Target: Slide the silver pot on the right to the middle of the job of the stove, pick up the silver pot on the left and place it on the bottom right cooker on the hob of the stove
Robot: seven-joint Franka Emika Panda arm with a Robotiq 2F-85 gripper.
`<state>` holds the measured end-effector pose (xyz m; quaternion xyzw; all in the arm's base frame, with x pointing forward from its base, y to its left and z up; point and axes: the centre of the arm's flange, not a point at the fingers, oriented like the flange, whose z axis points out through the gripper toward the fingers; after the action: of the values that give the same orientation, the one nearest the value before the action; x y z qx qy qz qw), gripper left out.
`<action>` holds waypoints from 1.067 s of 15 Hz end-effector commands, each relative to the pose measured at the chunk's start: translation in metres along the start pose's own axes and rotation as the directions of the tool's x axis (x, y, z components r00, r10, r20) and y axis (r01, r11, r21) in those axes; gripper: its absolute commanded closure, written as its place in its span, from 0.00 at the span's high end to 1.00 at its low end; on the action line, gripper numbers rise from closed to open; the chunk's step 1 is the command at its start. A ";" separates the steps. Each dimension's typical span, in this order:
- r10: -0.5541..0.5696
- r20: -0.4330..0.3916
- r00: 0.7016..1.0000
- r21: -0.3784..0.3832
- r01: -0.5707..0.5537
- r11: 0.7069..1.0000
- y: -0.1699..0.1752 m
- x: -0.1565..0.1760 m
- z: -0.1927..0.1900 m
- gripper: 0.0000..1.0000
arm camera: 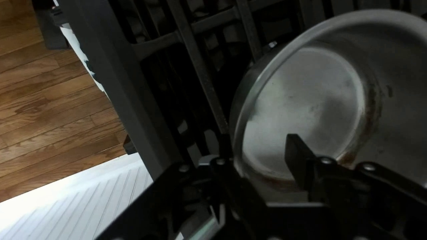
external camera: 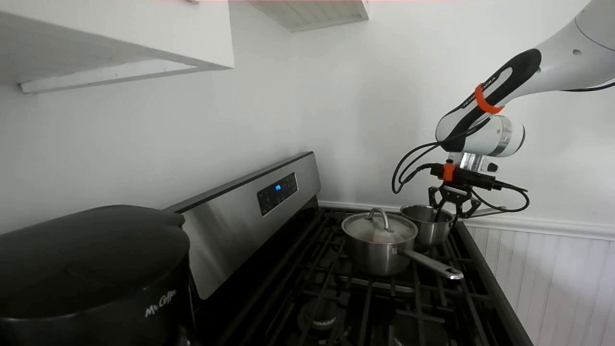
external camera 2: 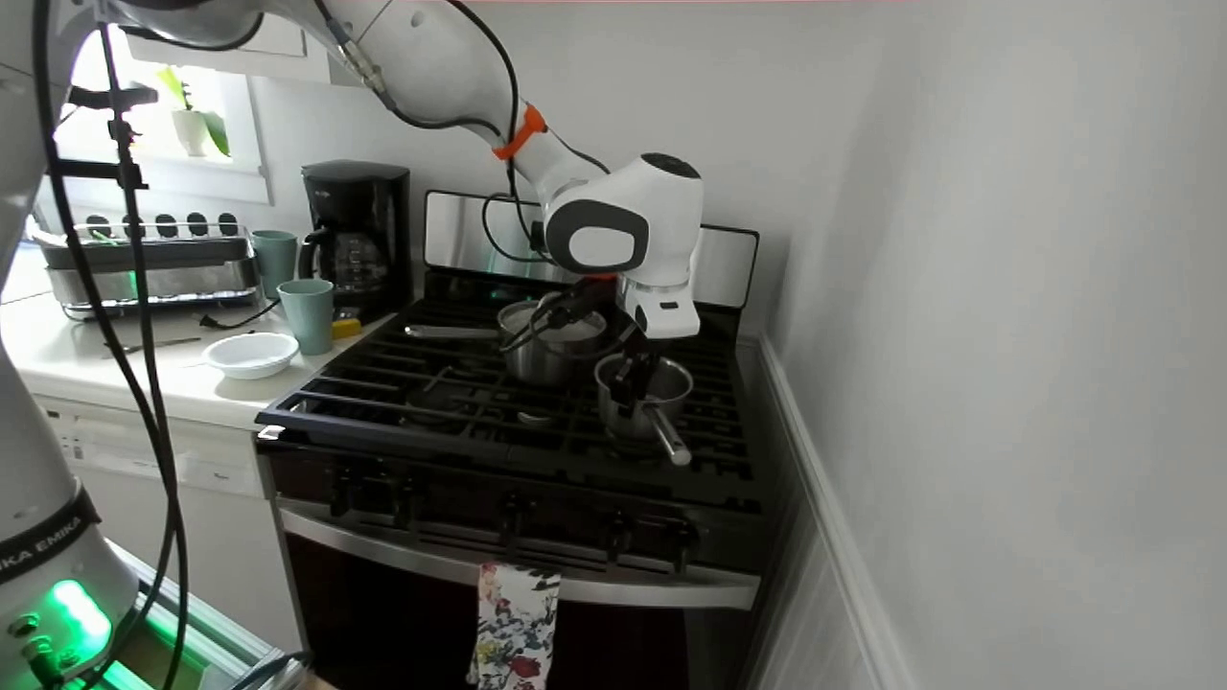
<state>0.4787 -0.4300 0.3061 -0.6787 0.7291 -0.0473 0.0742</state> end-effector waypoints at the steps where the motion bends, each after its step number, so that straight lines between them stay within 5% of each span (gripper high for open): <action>1: 0.016 -0.006 1.000 0.041 -0.016 0.999 -0.002 0.005 -0.026 0.79; 5: 0.024 -0.028 0.999 0.070 -0.022 0.997 -0.002 0.013 -0.050 1.00; 11: -0.025 -0.036 0.999 0.076 0.028 0.997 -0.004 0.012 -0.065 1.00; 16: -0.270 -0.132 0.954 0.021 0.275 0.961 0.004 -0.002 -0.115 1.00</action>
<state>0.4722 -0.4461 0.3823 -0.7228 0.6805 -0.1056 0.0582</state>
